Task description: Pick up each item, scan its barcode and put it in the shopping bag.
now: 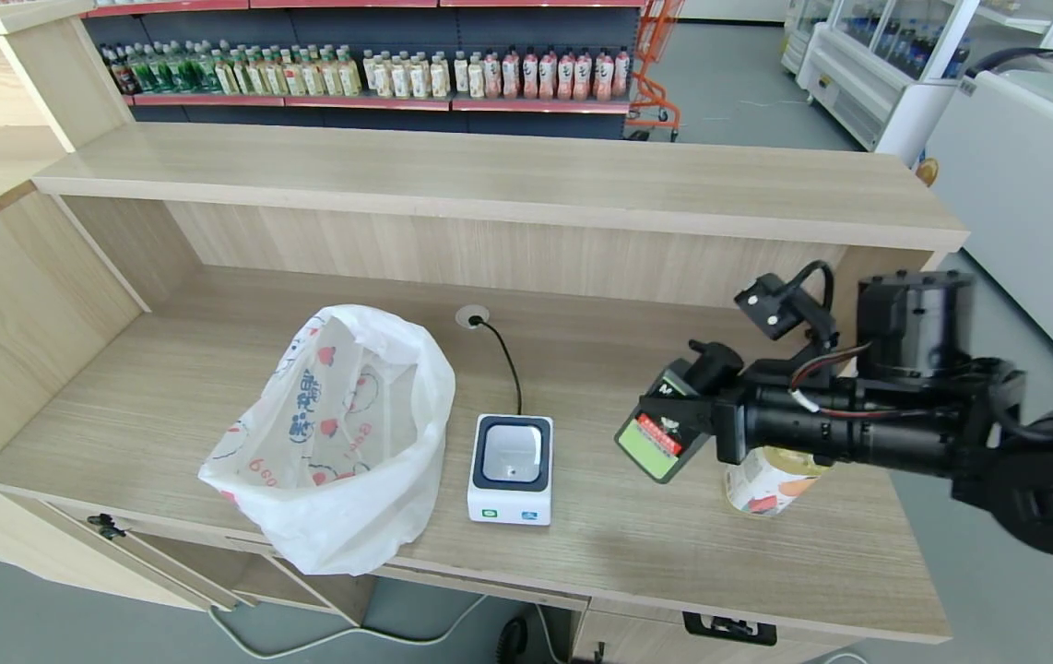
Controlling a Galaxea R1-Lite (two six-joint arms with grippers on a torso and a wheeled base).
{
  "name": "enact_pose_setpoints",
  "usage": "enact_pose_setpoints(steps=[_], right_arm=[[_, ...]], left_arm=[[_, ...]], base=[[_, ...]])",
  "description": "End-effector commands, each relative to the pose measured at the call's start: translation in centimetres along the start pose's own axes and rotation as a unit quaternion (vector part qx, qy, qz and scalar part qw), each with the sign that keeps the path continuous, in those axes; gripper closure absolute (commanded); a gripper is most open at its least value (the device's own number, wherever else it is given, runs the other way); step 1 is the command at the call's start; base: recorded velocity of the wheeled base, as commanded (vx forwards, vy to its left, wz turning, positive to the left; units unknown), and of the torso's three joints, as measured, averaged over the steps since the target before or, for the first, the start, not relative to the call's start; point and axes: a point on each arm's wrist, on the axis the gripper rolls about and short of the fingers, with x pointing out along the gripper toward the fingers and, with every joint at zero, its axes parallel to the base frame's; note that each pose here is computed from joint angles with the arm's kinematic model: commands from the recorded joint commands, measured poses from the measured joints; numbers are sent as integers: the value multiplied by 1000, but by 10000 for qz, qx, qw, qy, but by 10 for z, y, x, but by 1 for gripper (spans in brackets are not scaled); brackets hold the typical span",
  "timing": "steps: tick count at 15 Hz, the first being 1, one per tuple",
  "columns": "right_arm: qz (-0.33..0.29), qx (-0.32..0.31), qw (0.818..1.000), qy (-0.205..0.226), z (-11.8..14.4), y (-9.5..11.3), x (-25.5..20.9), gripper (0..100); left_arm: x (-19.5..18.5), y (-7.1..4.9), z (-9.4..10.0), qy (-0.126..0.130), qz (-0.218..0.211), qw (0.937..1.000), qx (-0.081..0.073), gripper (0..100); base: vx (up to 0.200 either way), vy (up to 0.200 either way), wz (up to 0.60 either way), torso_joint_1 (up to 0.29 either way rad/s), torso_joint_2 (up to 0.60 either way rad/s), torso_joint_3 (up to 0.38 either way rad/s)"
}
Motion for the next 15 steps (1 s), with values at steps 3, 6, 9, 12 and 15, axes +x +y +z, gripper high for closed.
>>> enact_pose_setpoints(steps=[3, 6, 9, 12, 15], right_arm=[[-602, -1946, 9746, -931, 65, 39, -105, 100], [-1084, -4943, 8573, -940, 71, 44, -133, 100], [-125, -7047, 6975, -1297, 64, 51, -131, 100], [-109, -8700, 4625, -1707, 62, 64, -140, 100], [100, -9252, 2618, -2745, 58, 92, -131, 100]], left_arm=[[0, 0, 0, -8, 5, 10000, 2, 0], [0, 0, 0, 0, -3, 10000, 1, 0], [0, 0, 0, -8, -3, 10000, 2, 0], [0, 0, 0, 0, -3, 10000, 1, 0], [0, 0, 0, 0, -3, 10000, 1, 0]], base=[[0, 0, 0, 0, 0, 0], [0, 0, 0, 0, 0, 0], [0, 0, 0, 0, 0, 0], [0, 0, 0, 0, 0, 0], [0, 0, 0, 0, 0, 0]])
